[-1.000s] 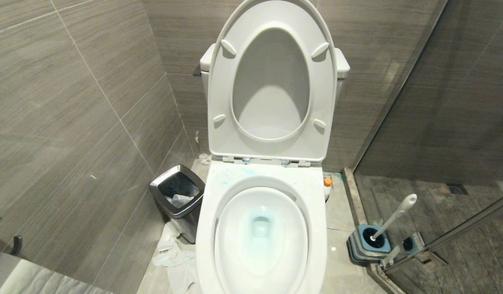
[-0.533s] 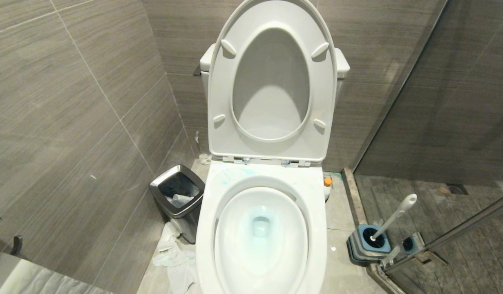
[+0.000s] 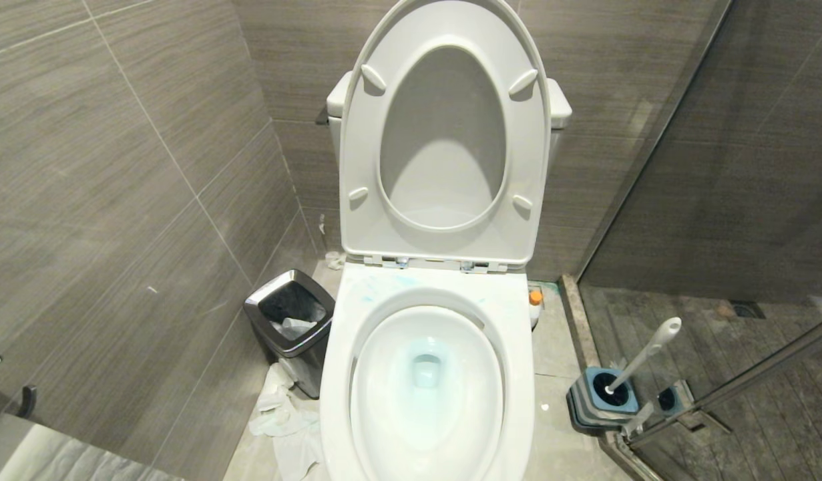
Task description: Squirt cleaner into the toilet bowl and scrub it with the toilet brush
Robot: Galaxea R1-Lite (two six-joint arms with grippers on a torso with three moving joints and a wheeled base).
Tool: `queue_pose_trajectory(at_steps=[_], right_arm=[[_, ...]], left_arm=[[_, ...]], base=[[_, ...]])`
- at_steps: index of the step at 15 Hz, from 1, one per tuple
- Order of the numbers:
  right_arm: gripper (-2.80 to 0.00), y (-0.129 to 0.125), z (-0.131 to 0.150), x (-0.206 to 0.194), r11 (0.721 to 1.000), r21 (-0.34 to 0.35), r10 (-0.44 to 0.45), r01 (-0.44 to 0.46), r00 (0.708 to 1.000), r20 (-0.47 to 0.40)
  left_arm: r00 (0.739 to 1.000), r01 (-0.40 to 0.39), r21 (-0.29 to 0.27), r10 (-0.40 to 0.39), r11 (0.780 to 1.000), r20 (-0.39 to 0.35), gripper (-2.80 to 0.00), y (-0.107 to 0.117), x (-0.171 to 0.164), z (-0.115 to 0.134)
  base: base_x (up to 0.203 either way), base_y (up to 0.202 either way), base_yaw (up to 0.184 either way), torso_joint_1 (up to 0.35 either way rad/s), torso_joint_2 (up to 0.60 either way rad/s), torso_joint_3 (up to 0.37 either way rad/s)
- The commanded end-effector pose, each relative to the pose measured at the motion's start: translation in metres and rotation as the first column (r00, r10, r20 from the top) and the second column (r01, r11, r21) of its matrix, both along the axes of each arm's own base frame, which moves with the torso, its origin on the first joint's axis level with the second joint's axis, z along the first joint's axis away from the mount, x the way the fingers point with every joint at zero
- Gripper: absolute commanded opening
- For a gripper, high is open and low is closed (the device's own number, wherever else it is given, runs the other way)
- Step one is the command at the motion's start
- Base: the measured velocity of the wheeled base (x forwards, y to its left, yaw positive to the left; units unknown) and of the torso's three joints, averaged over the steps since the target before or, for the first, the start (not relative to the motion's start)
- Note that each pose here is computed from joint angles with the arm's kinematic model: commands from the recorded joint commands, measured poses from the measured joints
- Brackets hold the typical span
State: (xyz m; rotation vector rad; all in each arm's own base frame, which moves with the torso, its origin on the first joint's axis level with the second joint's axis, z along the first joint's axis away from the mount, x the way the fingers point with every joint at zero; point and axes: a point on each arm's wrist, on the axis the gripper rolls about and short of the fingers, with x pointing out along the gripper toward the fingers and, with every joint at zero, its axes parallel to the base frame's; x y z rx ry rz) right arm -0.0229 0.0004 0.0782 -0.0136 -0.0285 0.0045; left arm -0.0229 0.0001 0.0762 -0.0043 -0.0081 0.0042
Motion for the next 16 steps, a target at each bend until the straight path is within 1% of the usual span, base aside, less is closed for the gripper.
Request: queue_pose_trajectory(at_steps=[1, 16], right_arm=[[0.0, 0.0, -0.003, 0.0007, 1.0, 0.0, 0.0, 0.0, 1.0, -0.009], [0.0, 0.0, -0.0029, 0.0008, 1.0, 0.0, 0.0, 0.0, 1.0, -0.01]], left_arm=[[1.0, 0.0, 0.0, 0.0, 1.0, -0.008, -2.8, 0.0, 0.0006, -0.002], [1.0, 0.0, 0.0, 0.0, 1.0, -0.008, -2.8, 0.0, 0.0006, -0.002]], base=[[0.0, 0.0, 0.0, 0.0, 0.0, 0.0], [0.0, 0.0, 0.0, 0.0, 0.0, 0.0]])
